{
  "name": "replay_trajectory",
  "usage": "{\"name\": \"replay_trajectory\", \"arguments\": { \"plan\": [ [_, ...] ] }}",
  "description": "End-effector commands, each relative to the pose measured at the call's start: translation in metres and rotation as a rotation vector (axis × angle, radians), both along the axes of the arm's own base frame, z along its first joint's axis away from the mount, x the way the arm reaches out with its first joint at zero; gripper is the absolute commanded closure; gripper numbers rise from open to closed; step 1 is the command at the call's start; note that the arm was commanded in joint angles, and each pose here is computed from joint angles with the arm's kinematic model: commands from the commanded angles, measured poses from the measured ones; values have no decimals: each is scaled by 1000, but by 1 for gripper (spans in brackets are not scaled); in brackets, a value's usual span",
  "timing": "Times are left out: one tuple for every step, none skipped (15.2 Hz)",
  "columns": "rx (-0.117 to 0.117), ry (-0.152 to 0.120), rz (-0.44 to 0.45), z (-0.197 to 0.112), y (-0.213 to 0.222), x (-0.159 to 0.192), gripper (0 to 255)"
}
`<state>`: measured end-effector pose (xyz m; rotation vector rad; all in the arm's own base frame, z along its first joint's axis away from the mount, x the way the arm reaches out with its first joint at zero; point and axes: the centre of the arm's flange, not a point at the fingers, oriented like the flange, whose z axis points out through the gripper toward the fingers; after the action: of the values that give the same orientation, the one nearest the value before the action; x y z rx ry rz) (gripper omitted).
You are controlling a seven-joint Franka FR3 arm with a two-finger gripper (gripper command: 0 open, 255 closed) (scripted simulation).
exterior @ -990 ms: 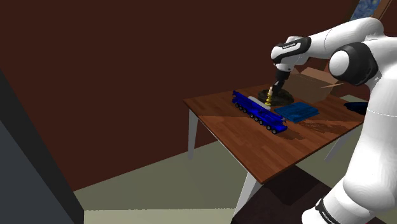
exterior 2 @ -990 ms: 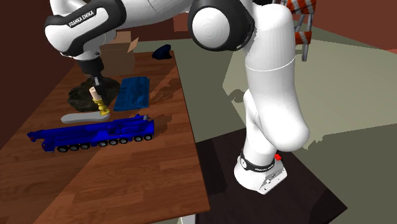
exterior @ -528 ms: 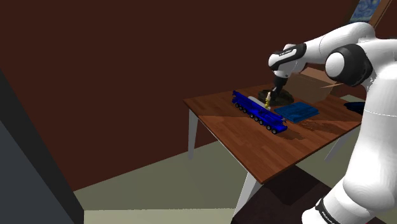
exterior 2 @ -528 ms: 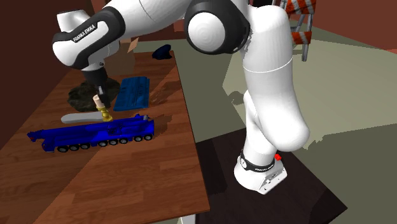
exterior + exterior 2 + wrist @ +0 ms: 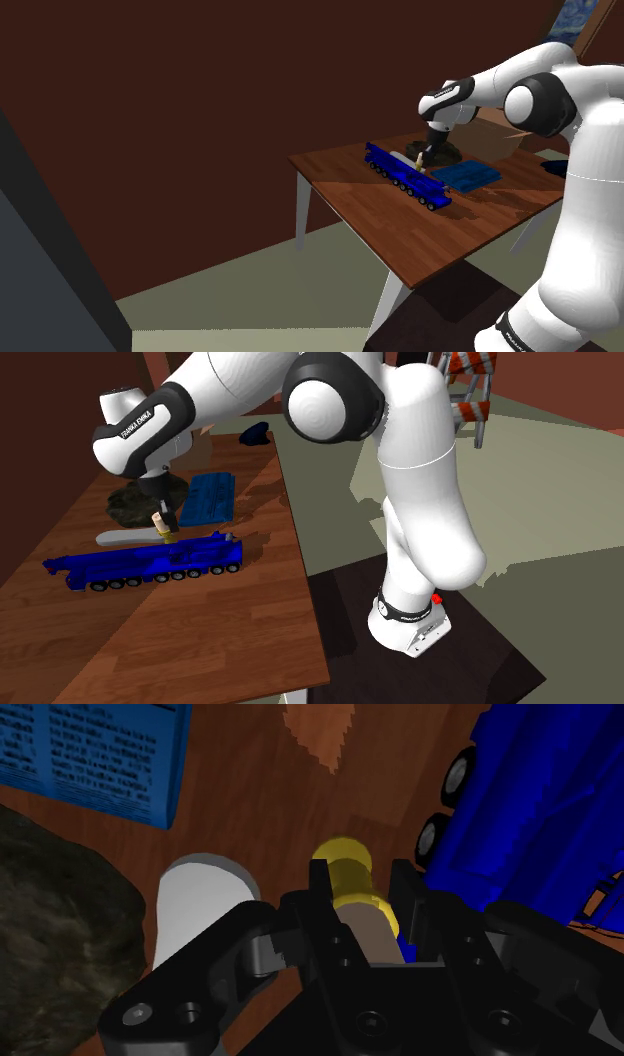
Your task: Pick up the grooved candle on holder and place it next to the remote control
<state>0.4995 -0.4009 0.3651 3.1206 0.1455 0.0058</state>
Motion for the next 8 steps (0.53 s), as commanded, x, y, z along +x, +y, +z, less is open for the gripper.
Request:
{"name": "replay_trajectory", "arguments": {
  "plan": [
    [0,0,0,-1,0,1,255],
    [0,0,0,-1,0,1,255],
    [0,0,0,-1,0,1,255],
    [0,0,0,-1,0,1,255],
    [0,0,0,-1,0,1,255],
    [0,0,0,-1,0,1,255],
    [0,0,0,-1,0,1,0],
    [0,0,0,-1,0,1,0]
  ]
}}
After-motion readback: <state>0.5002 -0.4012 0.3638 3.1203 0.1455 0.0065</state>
